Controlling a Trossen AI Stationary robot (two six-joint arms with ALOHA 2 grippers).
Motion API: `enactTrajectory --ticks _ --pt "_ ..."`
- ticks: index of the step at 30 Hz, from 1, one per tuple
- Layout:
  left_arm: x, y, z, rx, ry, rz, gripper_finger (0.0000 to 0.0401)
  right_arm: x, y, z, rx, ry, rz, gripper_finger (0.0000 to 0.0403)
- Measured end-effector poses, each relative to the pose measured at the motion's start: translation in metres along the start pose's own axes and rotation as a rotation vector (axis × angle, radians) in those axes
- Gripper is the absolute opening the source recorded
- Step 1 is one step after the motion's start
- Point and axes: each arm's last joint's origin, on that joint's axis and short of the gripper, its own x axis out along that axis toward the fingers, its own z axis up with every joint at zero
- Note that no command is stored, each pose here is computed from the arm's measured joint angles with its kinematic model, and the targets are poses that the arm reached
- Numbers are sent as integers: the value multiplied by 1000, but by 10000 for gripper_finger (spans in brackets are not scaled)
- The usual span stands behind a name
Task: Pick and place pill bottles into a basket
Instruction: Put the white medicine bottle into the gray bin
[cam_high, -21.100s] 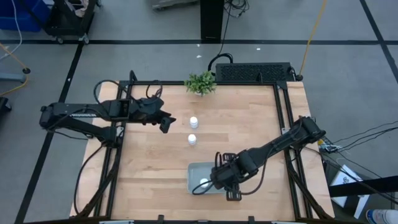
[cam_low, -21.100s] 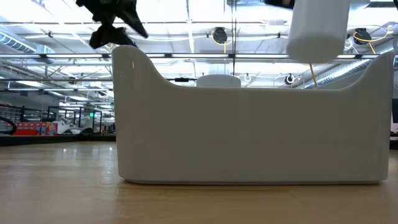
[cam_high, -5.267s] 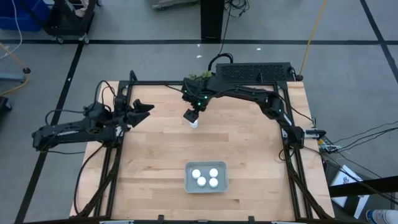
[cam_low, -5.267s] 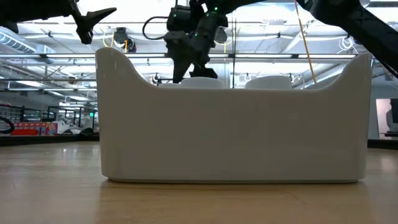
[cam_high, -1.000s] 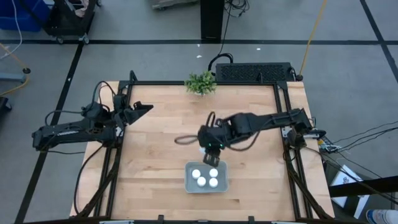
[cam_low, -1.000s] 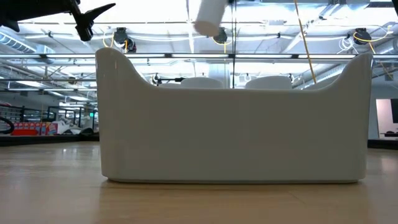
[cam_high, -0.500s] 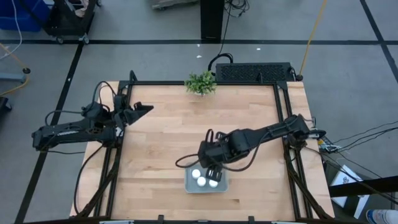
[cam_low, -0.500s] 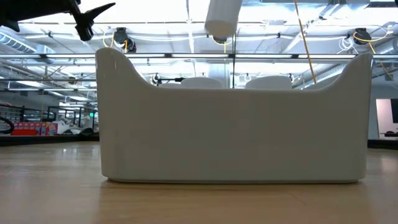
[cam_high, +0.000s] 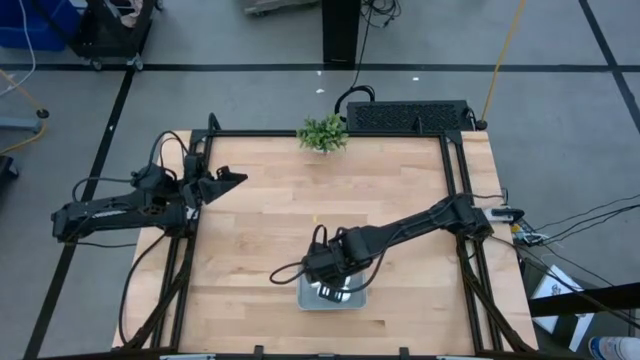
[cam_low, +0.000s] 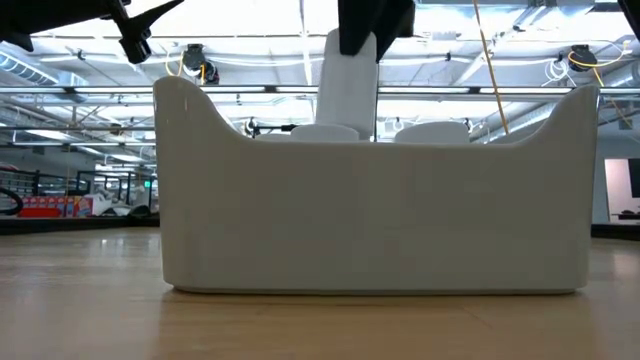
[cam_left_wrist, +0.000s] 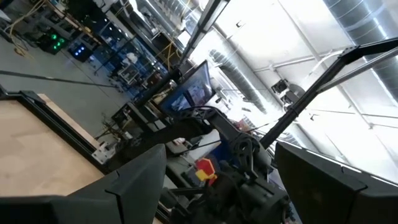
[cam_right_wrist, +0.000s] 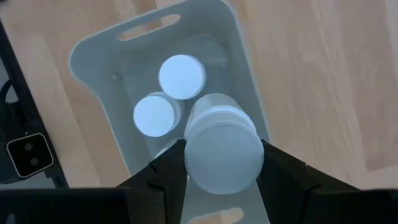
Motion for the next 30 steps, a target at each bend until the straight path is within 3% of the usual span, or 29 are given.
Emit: enactTrajectory --ticks 20,30 --pt "0 0 0 7 1 -1 308 35 2 6 -25 63 16 153" --pt "0 0 0 6 1 -1 308 69 -4 -4 -29 119 9 153"
